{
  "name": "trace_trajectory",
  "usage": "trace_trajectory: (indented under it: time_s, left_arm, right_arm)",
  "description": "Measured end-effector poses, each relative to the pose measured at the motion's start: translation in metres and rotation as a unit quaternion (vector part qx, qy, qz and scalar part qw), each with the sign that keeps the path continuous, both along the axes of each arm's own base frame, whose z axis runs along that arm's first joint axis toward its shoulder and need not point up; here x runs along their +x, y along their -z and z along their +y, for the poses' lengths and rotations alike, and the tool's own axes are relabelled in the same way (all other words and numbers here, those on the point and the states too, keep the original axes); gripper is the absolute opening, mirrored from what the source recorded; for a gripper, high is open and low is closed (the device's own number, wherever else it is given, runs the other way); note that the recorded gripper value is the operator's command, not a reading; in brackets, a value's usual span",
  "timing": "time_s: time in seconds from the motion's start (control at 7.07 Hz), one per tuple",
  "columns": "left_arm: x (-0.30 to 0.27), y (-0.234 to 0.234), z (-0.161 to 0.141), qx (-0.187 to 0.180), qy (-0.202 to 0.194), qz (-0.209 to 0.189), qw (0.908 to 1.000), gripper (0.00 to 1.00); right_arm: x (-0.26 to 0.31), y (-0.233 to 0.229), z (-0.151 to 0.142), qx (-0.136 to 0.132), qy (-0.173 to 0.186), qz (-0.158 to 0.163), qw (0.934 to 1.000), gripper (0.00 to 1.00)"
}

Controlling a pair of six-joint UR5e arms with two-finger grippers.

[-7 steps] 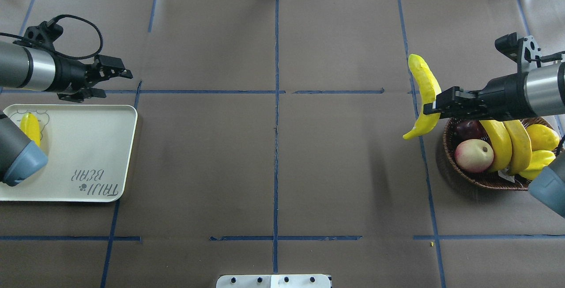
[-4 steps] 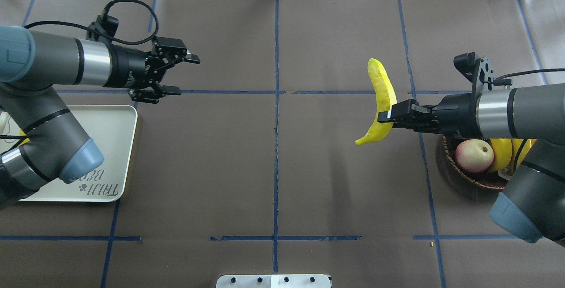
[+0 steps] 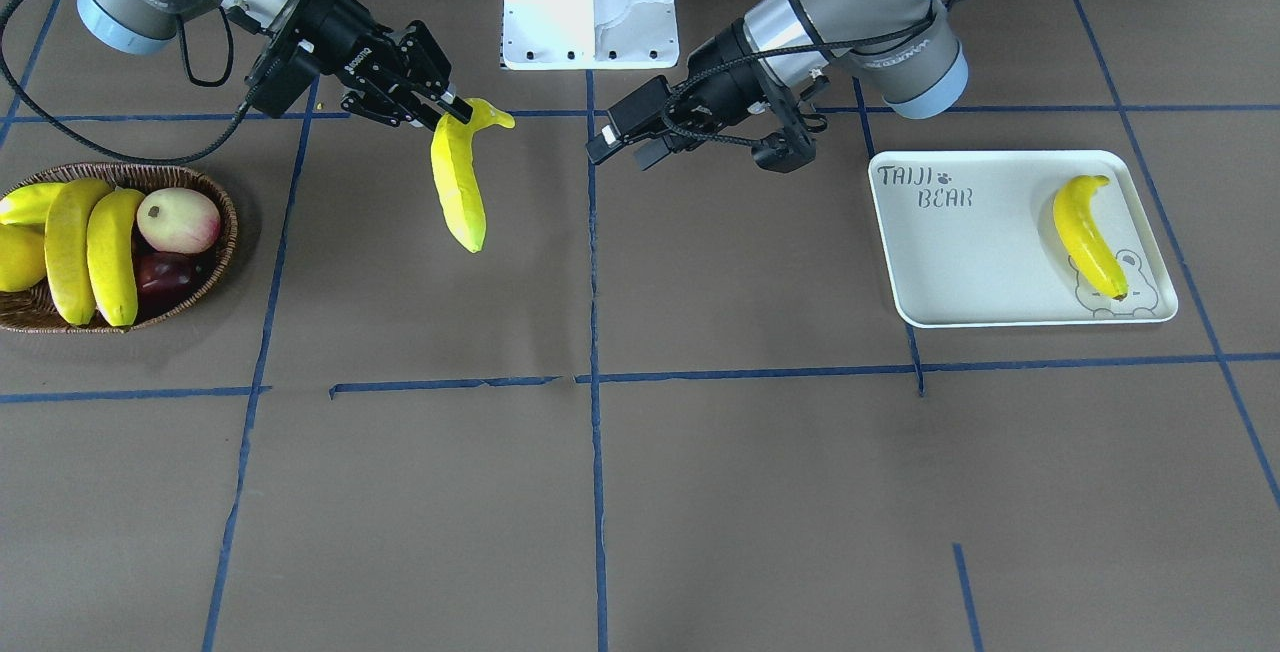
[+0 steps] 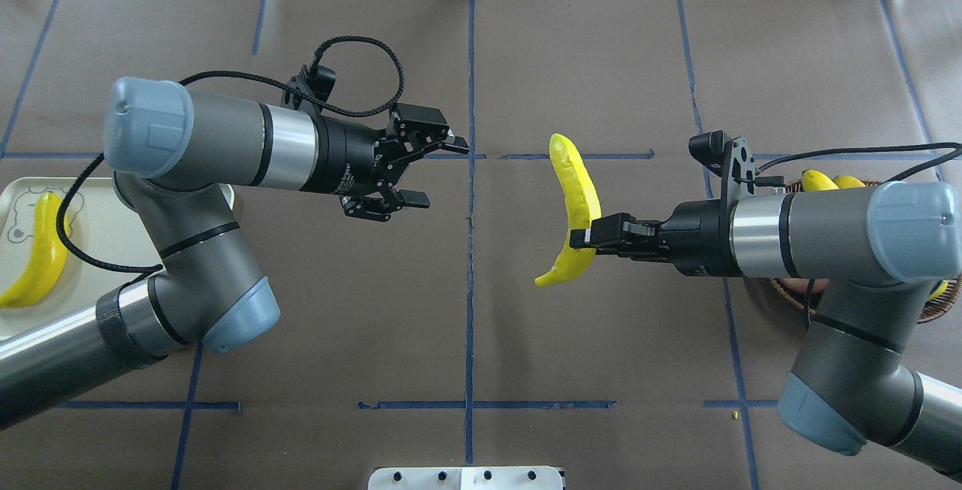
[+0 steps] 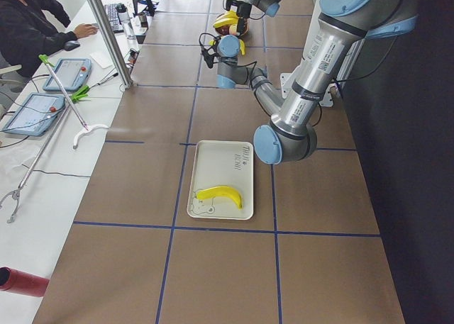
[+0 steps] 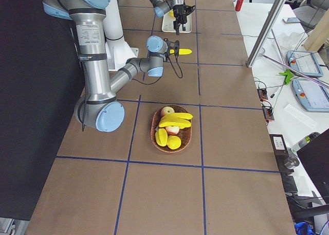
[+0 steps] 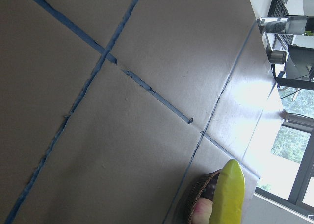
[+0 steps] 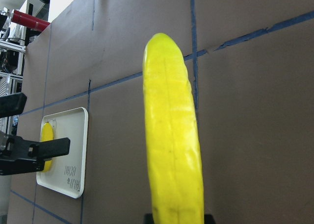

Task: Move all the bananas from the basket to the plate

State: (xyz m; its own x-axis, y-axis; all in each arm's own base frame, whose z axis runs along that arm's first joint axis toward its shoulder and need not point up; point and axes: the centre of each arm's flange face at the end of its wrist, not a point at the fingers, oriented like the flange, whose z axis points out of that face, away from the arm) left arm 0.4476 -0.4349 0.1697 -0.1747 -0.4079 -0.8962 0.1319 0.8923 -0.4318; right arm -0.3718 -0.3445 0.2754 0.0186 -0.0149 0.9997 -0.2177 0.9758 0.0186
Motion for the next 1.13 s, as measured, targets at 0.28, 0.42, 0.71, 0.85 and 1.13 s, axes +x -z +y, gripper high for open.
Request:
trace_trajectory:
  time_s: [0.28,0.42,0.71,0.85,1.13]
  left_arm:
    - [0.034,0.017,-0.012,-0.003,0.01,-0.002,0.9999,0.96]
    - [0.049,0.023,-0.014,-0.005,0.014,-0.003,0.9999,0.96]
    - [0.078,0.044,-0.001,-0.004,0.022,0.006,0.9997,0.96]
    - [0.092,0.053,0.003,-0.005,0.026,0.008,0.9996,0.96]
    - [0.112,0.061,0.009,-0.008,0.026,0.006,0.9996,0.06]
  right_arm:
    - [-0.014,0.008,0.009,0.003,-0.004,-0.006,1.0,0.03]
    - [-0.018,0.009,0.012,0.004,-0.004,-0.007,1.0,0.02]
    - [-0.024,0.01,0.016,0.004,-0.002,-0.007,1.0,0.03]
    - [-0.026,0.01,0.017,0.003,-0.001,-0.007,1.0,0.03]
    - [-0.027,0.01,0.018,0.004,0.0,-0.007,1.0,0.02]
